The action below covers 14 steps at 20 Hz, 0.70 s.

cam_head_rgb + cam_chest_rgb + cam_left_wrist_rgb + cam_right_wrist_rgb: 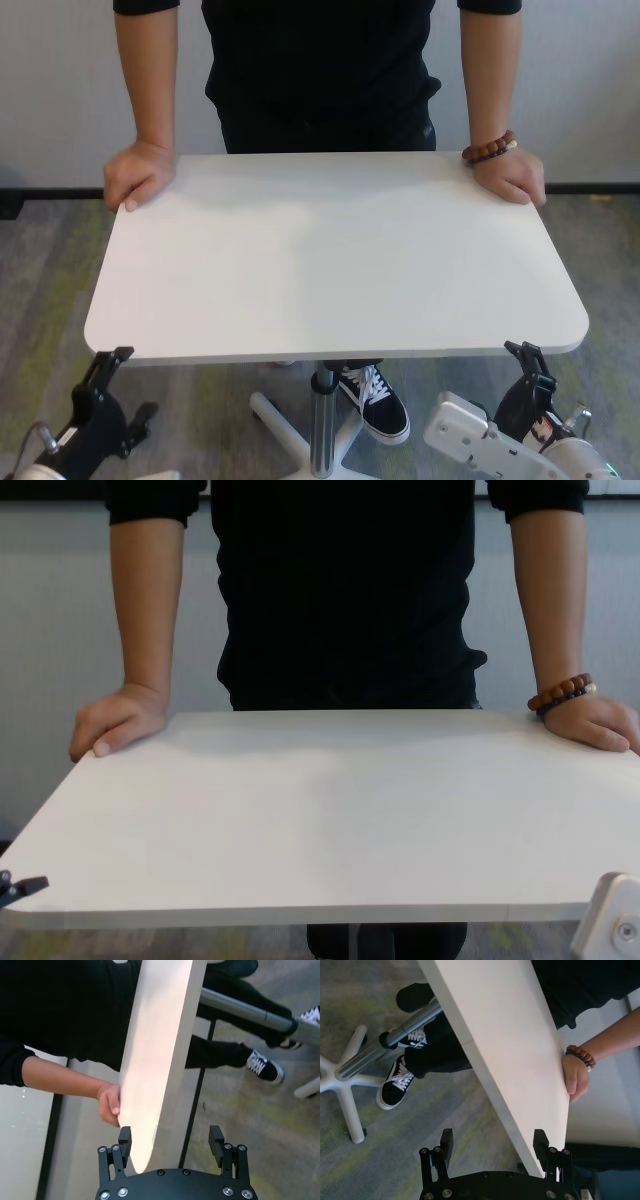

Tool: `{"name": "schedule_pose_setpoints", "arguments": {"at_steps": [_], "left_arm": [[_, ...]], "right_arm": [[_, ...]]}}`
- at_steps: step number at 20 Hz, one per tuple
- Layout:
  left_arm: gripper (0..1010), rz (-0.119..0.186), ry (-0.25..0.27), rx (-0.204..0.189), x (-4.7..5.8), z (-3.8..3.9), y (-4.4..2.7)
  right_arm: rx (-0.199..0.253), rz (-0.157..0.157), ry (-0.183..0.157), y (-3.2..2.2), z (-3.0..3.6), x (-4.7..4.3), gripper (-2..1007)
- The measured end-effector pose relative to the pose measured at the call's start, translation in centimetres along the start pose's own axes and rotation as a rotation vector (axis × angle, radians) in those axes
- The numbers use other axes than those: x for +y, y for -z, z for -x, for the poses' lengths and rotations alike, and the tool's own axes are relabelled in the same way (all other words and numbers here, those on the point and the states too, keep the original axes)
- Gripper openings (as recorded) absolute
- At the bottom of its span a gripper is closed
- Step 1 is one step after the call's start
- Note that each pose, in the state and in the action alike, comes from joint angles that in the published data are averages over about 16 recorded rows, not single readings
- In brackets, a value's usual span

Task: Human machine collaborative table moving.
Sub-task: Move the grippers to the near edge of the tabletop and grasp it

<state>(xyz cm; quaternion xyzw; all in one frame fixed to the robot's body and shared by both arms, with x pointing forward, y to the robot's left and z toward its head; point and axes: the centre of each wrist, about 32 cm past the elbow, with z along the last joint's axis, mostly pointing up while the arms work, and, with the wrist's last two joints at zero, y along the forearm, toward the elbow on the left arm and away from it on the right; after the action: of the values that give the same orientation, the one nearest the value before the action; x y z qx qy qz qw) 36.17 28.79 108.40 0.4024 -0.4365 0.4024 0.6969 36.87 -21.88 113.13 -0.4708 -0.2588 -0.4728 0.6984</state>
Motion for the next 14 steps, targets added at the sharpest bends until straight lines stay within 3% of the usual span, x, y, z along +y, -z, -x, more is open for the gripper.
{"name": "schedule_pose_setpoints", "arguments": {"at_steps": [8,14], "left_arm": [[1000,-0.041,0.029,-0.050,-0.9,-0.99,-1.06],[1000,-0.048,0.032,-0.062,-1.6,-1.37,-1.86]], "right_arm": [[-0.018,0.016,-0.012,-0.21,-0.25,0.37,1000],[-0.023,0.024,-0.018,-0.18,-0.39,0.62,1000]]}}
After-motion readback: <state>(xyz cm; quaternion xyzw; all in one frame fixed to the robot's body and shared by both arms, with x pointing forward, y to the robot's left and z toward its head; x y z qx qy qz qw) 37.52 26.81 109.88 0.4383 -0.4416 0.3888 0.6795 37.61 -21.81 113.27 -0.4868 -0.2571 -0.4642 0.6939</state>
